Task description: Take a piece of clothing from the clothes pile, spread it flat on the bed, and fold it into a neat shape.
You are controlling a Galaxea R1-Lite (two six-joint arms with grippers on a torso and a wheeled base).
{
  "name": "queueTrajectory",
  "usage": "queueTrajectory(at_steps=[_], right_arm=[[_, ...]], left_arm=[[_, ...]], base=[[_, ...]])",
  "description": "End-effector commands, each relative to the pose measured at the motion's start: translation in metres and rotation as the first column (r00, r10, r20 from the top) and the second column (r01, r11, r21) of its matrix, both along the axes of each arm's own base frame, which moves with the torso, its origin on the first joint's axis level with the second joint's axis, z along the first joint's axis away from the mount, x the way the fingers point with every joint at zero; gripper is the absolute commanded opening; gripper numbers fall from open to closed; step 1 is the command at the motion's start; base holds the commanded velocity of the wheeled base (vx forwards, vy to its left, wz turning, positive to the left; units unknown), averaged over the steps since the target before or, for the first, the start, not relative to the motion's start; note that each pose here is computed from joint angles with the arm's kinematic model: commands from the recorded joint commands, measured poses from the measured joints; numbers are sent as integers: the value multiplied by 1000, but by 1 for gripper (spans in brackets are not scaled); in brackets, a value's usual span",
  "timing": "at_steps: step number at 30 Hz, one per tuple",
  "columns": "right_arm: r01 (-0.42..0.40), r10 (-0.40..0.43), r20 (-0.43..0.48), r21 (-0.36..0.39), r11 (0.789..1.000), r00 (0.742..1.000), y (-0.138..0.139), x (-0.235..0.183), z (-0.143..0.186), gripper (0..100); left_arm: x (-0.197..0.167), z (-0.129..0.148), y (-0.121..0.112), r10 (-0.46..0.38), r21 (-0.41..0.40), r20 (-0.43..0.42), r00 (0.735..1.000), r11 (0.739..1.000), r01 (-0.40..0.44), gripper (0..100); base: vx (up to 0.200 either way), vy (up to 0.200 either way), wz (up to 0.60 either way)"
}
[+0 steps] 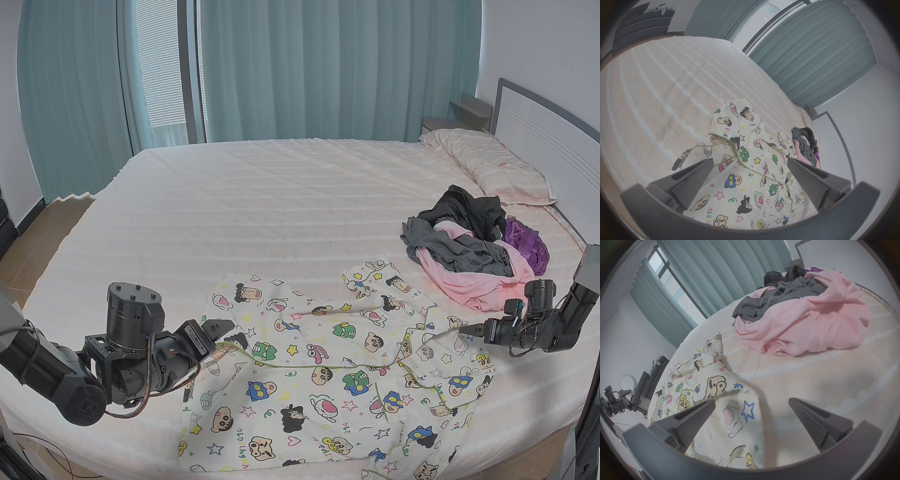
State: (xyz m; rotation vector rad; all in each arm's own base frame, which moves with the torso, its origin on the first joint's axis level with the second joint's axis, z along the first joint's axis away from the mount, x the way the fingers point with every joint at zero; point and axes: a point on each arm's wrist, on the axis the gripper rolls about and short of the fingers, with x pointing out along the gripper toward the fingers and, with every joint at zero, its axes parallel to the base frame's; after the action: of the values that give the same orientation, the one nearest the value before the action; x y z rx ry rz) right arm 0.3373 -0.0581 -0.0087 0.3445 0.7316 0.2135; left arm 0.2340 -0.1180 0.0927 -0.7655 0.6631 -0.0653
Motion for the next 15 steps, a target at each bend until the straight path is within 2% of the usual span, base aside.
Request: queueTrajectory(at_steps=[1,5,15], right_arm=[[-8,8,-20,6,1000,1000,1,5,-12,0],[-13,13,3,8,1000,1000,3,14,-11,0],[50,-51,28,34,998,998,-5,20,0,0]], left_arm=[[0,0,0,0,-1,2,1000,1000,0,100],[0,0,0,-1,-2,1,1000,1000,1,100],[-1,0,0,1,-1,-2,1000,1000,-1,100]], base=[[0,0,0],[0,0,0],[0,0,0]])
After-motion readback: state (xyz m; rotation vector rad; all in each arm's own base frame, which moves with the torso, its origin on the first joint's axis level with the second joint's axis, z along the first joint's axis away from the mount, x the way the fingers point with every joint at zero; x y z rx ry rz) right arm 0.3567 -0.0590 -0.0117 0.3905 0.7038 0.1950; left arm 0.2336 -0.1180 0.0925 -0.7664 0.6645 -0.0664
